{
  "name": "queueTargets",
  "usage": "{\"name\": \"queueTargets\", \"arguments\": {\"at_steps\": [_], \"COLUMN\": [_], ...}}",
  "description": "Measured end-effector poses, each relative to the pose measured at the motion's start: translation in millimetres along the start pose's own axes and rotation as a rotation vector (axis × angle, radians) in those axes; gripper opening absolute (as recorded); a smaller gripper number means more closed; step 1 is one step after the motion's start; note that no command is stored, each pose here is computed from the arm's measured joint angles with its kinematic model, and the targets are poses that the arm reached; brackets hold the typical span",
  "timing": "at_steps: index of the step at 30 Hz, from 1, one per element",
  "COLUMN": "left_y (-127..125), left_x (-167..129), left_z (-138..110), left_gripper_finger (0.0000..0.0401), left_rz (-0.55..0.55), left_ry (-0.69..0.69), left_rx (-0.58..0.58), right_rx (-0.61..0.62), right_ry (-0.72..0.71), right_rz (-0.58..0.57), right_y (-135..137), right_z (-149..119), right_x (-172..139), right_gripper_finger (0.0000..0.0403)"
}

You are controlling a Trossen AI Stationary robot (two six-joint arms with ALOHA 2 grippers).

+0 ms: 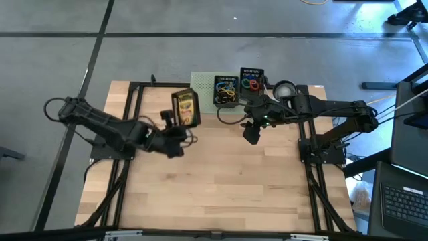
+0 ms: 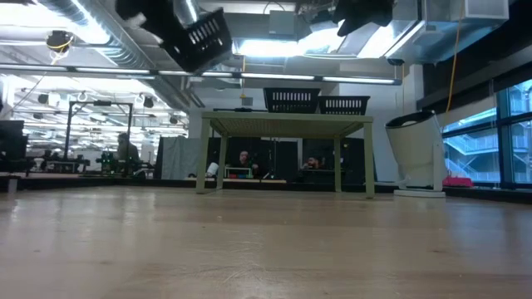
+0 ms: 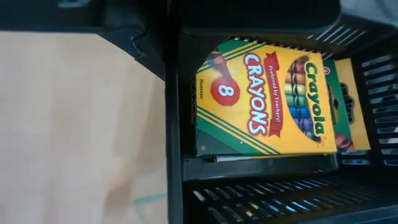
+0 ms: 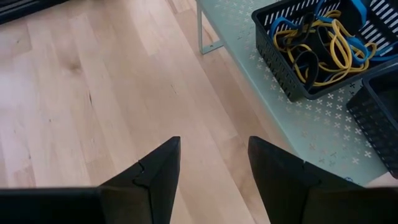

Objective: Pick & Place Office Desk Supplies
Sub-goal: Put the black bin on the shelf

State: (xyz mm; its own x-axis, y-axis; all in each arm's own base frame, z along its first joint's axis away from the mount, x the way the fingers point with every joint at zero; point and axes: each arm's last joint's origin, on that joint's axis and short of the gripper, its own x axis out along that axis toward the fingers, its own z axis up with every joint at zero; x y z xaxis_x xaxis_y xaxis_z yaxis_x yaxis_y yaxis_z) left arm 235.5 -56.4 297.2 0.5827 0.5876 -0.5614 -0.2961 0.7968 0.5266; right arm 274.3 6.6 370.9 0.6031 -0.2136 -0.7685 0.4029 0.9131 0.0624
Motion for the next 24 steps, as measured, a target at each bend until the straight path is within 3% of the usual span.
{"name": "queueTargets", "arguments": {"at_steps": [4,12,24], "left_y": [16.7,48.1,81.6], "left_x": [16.6,48.0,72.9], "left_z": [1.7,15.6,6.2], "left_gripper_finger": [0.0002,0.0002,0.0002], "left_rz": [0.036,-0.04,-0.149], "left_ry": [0.043,-0.017,0.029], "left_rx": [0.019,-0.001,-0.087], "right_rx": [-0.028,-0.076,-0.125], "right_ry": [0.0,-0.005,-0.005], "right_rz": [0.0,0.002,0.002], "right_y": [0.0,0.1,0.2], "right_z": [0.0,0.5,0.5], "right_x": [0.0,0.0,0.0], "right_gripper_finger": [0.0191,0.0191,0.0191]}}
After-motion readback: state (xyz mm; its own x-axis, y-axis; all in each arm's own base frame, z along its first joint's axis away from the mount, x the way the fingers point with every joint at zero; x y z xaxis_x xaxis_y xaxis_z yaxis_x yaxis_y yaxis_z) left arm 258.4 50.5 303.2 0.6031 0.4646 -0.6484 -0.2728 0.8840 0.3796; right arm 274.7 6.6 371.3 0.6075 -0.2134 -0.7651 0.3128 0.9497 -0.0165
